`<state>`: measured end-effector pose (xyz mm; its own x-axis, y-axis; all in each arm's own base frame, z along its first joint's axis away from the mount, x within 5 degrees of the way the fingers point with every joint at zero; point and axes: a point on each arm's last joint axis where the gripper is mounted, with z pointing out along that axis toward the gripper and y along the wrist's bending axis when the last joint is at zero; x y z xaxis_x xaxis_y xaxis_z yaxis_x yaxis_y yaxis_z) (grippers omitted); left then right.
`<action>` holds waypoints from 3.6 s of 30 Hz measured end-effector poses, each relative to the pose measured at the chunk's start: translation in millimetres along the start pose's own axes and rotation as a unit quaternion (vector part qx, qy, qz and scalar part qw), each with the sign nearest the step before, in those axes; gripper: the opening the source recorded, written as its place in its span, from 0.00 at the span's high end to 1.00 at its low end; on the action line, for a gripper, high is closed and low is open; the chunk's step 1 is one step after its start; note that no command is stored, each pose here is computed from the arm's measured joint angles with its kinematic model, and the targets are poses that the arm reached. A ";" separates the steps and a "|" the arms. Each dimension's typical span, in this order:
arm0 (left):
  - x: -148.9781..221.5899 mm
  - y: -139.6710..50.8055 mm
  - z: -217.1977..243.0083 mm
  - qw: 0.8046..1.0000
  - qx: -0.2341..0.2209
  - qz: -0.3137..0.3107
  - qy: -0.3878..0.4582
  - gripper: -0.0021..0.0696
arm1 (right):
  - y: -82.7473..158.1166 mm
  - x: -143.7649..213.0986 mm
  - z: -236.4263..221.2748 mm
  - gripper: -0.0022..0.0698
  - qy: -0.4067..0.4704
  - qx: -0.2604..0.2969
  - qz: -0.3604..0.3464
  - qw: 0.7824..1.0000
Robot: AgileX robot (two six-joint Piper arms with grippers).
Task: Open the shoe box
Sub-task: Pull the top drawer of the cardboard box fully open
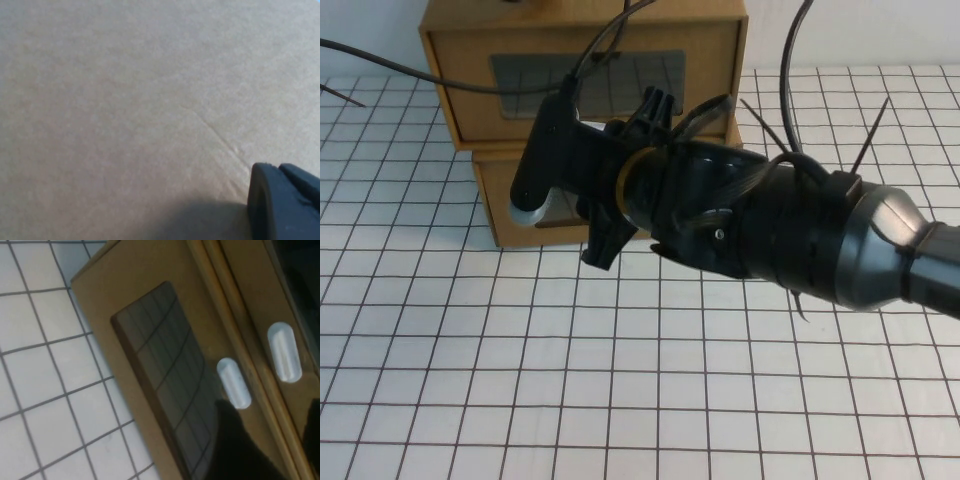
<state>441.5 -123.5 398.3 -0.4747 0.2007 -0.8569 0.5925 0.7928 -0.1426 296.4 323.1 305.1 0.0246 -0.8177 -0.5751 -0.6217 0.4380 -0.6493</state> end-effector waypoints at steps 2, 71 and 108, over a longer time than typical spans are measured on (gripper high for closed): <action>0.0 0.0 0.0 1.000 0.000 0.000 0.000 0.97 | 0.3 2.7 9.9 0.58 -0.009 0.004 -0.018 1.000; 3.7 -4.6 -2.1 0.999 0.021 -0.004 0.030 0.97 | 4.1 12.1 57.5 0.96 -0.003 0.086 -0.187 0.979; -3.7 -18.3 -30.7 0.999 0.024 0.000 0.041 0.97 | 92.2 32.3 -96.5 0.73 -0.006 0.003 -0.016 1.000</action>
<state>412.4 -121.0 419.4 -0.5257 0.2489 -0.8135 0.6223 0.7645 -0.1683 164.3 301.0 274.6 0.0536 -0.8262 -0.5608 -0.6155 0.4149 -0.6701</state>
